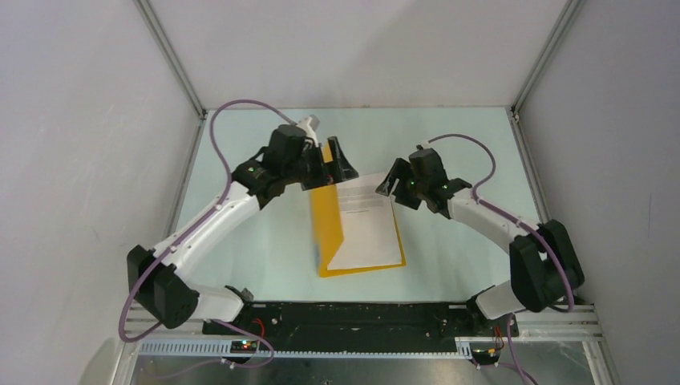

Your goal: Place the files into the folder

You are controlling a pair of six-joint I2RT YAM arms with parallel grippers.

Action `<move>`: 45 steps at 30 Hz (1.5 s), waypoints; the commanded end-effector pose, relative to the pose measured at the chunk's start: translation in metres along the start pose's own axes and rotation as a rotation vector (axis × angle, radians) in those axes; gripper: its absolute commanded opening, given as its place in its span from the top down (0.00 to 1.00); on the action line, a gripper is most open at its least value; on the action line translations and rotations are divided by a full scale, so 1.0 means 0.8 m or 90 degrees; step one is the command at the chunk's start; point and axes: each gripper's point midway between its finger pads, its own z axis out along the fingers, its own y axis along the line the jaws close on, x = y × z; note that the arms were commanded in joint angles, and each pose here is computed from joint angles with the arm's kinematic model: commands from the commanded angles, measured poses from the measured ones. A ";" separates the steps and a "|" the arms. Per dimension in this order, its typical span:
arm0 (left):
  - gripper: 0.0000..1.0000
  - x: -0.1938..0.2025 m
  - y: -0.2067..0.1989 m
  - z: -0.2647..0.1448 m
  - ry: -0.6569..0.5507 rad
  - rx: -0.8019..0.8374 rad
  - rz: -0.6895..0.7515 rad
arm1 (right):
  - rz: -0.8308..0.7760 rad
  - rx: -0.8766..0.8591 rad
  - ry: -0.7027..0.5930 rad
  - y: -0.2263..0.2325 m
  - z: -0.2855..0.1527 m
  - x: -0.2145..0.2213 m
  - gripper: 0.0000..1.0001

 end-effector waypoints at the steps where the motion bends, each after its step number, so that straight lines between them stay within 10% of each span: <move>1: 0.00 -0.007 -0.054 0.029 -0.017 0.092 0.028 | 0.015 0.025 -0.052 -0.022 -0.029 -0.019 0.28; 23: 0.00 0.114 0.029 0.228 0.155 0.107 -0.063 | 0.043 0.116 -0.166 -0.101 -0.117 -0.031 0.26; 45: 0.00 -0.028 0.074 -0.012 -0.082 -0.147 0.151 | -0.052 -0.046 -0.146 0.015 -0.102 -0.031 0.21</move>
